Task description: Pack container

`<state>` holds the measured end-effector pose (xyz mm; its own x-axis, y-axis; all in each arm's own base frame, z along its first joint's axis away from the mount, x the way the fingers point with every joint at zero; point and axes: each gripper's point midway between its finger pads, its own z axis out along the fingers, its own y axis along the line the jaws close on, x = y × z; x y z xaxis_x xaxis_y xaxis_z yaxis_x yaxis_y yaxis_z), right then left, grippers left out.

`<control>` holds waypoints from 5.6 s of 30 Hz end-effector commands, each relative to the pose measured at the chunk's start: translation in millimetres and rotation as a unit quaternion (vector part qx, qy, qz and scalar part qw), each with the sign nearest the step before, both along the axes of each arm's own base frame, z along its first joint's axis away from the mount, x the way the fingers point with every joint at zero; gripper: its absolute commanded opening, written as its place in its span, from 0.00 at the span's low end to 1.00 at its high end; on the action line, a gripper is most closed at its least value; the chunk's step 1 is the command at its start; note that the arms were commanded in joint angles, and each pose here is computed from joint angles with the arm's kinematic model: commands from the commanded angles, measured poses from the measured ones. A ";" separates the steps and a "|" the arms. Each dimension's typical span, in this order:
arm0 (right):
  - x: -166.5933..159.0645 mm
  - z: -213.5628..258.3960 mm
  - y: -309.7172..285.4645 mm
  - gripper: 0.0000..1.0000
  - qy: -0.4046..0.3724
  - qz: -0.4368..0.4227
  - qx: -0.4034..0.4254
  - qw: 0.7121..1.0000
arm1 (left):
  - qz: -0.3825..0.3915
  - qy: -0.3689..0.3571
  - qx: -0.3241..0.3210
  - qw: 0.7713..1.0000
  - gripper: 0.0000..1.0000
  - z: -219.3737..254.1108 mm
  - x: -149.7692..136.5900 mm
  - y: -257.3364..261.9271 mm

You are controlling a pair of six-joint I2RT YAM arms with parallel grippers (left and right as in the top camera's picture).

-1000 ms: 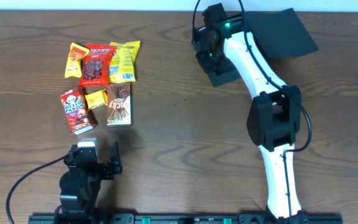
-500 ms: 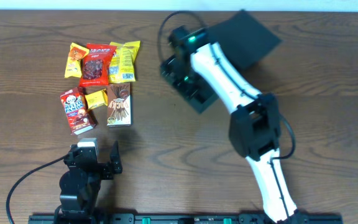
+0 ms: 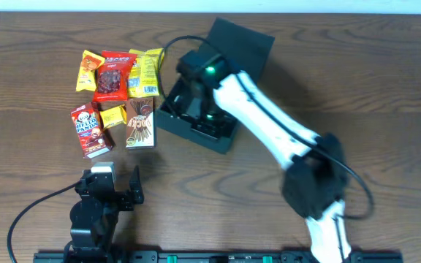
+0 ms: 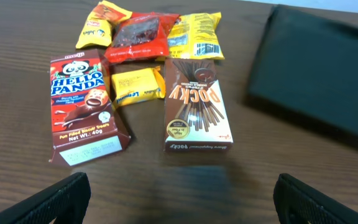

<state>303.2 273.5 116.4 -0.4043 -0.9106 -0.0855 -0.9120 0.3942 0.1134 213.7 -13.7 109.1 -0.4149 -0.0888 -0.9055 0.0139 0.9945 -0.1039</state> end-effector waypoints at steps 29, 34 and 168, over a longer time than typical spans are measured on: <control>-6.4 -76.8 -78.2 0.01 -0.082 0.101 -0.117 0.985 | 0.002 0.005 0.006 1.000 0.95 -6.5 0.0 1.9; -8.1 -78.0 -73.4 0.01 -0.069 0.094 -0.091 0.989 | 0.002 0.005 0.006 1.000 0.95 -6.5 0.0 1.9; 102.1 226.7 -115.9 0.99 -0.225 -0.513 0.173 0.810 | 0.002 0.005 0.006 1.000 0.95 -6.5 0.0 1.9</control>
